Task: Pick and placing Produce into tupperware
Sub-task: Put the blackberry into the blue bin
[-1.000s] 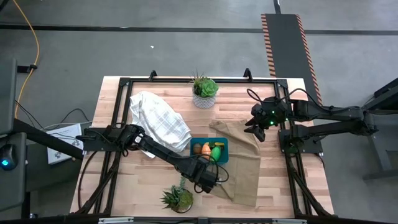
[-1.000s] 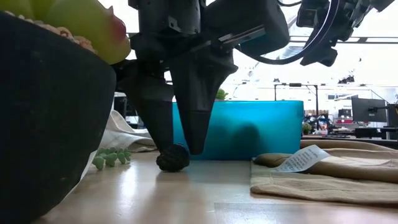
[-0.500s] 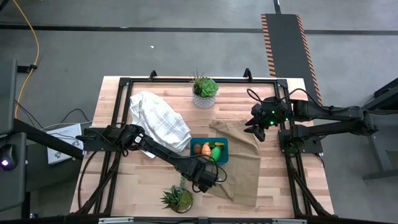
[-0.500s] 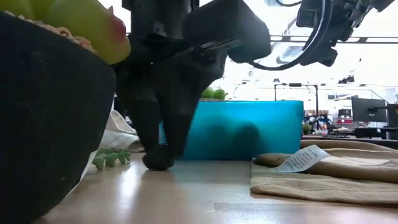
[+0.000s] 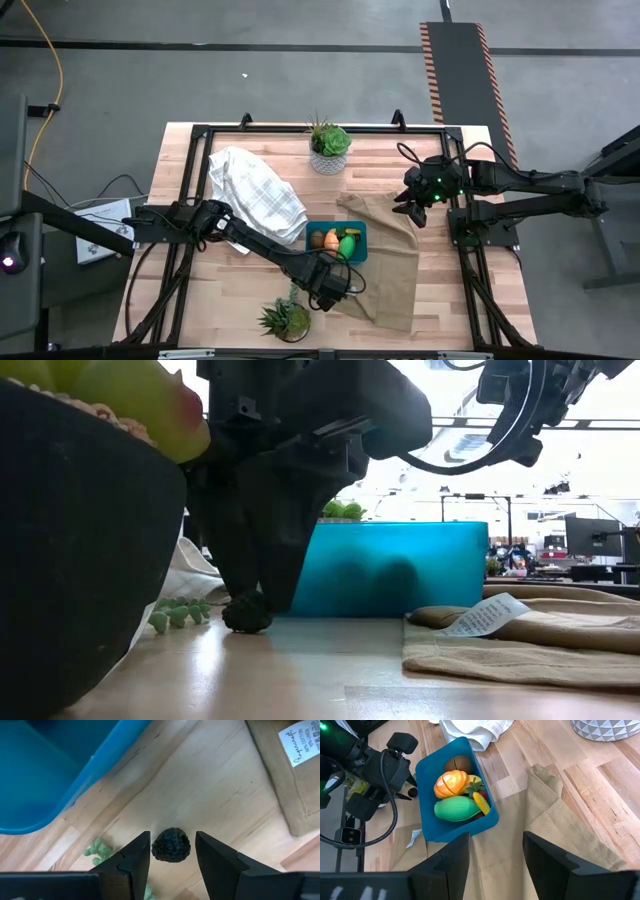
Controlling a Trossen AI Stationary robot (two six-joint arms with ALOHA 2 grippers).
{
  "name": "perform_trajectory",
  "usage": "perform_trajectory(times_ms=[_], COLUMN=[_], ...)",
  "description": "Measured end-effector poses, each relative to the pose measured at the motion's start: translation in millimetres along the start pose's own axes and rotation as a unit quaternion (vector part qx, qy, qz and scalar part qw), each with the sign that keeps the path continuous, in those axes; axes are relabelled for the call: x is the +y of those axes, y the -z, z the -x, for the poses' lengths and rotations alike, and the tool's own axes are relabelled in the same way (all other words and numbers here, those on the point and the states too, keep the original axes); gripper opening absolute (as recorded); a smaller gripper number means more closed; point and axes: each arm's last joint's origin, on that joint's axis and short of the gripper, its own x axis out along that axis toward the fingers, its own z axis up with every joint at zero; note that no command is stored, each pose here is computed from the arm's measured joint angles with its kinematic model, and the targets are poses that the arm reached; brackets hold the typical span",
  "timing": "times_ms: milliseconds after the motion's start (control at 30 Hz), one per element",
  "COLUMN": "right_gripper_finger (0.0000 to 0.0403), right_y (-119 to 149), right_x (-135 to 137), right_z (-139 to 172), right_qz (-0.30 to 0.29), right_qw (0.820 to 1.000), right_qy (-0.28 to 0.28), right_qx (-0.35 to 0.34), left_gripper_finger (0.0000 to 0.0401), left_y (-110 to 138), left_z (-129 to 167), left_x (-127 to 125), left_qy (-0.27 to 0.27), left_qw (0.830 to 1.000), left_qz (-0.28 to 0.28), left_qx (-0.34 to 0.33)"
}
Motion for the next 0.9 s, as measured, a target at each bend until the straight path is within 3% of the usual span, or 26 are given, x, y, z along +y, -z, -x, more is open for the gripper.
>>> perform_trajectory(times_ms=[900], right_gripper_finger=[0.0174], right_y=[0.0], right_x=[0.0], right_z=[0.0], right_qz=[0.0], right_qw=[1.0], right_qy=[0.0], right_qx=[0.0], left_gripper_finger=[0.0145], left_y=[2.0], left_z=[0.1], left_x=[2.5], left_qy=[-0.007], left_qw=[0.998], left_qz=[-0.051], left_qx=[0.022])
